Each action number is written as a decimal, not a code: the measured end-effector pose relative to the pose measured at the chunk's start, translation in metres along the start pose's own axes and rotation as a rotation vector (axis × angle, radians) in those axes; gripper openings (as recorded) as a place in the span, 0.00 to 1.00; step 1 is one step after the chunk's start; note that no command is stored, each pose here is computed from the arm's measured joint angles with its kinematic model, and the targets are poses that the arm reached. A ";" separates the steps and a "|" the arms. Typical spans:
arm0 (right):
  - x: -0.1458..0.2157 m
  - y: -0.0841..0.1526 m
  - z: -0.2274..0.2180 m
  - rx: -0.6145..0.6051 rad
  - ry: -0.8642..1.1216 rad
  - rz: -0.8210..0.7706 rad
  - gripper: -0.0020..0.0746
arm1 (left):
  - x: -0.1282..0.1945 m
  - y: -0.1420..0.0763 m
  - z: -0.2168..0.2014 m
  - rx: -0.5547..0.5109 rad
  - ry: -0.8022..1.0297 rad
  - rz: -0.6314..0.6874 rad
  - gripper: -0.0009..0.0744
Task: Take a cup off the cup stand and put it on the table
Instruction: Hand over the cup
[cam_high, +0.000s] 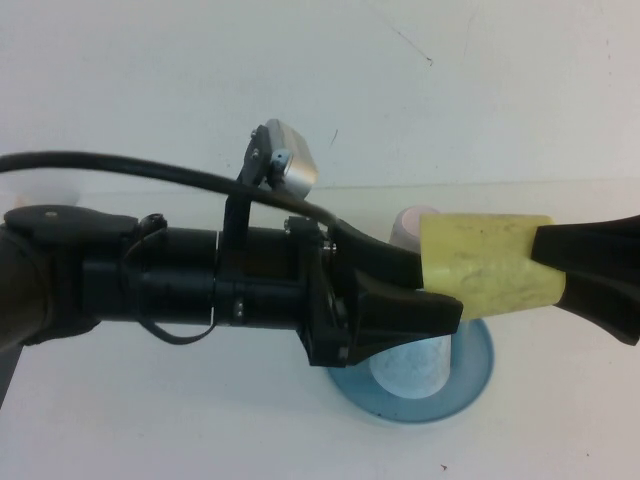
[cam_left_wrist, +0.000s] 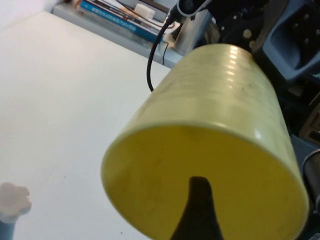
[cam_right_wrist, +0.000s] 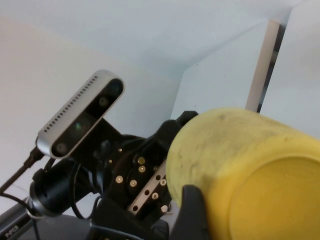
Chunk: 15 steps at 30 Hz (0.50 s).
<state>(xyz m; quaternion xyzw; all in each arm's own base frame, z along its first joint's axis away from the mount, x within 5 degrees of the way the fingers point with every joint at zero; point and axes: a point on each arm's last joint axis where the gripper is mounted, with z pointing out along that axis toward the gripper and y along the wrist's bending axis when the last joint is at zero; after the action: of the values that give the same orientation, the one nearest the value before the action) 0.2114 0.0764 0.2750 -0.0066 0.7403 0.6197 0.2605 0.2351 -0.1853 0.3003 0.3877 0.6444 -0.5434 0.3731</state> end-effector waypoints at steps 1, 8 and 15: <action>0.000 0.000 0.000 0.000 0.000 0.000 0.73 | -0.002 0.002 0.001 0.007 -0.001 -0.004 0.66; 0.000 0.000 0.000 0.000 0.000 0.000 0.73 | -0.019 0.008 0.007 0.030 -0.021 0.012 0.66; -0.001 0.001 0.000 -0.013 -0.008 0.005 0.73 | -0.028 -0.003 0.024 0.051 -0.011 0.051 0.64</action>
<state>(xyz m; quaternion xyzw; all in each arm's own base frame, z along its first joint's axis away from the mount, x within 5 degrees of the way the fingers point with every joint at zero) 0.2117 0.0765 0.2764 -0.0038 0.7351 0.6253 0.2620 0.2455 -0.2122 0.3231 0.4105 0.6182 -0.5519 0.3803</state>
